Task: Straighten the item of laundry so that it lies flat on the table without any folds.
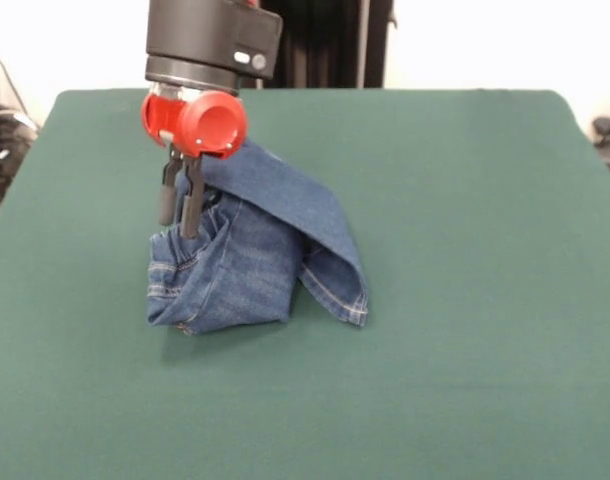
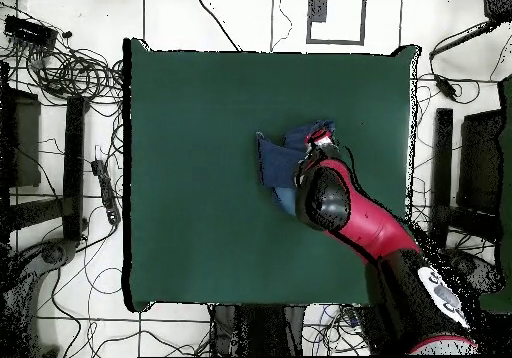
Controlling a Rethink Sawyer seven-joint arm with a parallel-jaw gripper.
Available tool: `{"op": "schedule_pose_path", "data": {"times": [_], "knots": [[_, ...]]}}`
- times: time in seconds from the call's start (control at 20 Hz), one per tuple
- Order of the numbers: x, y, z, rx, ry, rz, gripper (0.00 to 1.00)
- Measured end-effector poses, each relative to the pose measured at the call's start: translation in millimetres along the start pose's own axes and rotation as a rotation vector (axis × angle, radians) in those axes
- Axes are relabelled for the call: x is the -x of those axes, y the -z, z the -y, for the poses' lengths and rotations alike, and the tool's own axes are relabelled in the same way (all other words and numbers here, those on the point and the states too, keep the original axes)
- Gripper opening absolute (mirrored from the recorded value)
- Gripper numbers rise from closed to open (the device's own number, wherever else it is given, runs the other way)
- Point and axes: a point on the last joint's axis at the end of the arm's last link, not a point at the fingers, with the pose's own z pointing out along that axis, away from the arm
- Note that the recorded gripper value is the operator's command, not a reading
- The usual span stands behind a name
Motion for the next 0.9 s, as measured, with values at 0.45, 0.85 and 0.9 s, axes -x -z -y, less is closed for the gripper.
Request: {"op": "schedule_pose_path", "data": {"times": [0.45,0.85,0.9], "knots": [[-9.7,-0.6,-11.0,0.026,0.011,0.009,1.0],[-35.2,-4.3,-18.6,0.03,0.038,-0.016,1.0],[-44.3,-5.9,-20.1,0.03,0.046,-0.027,1.0]]}}
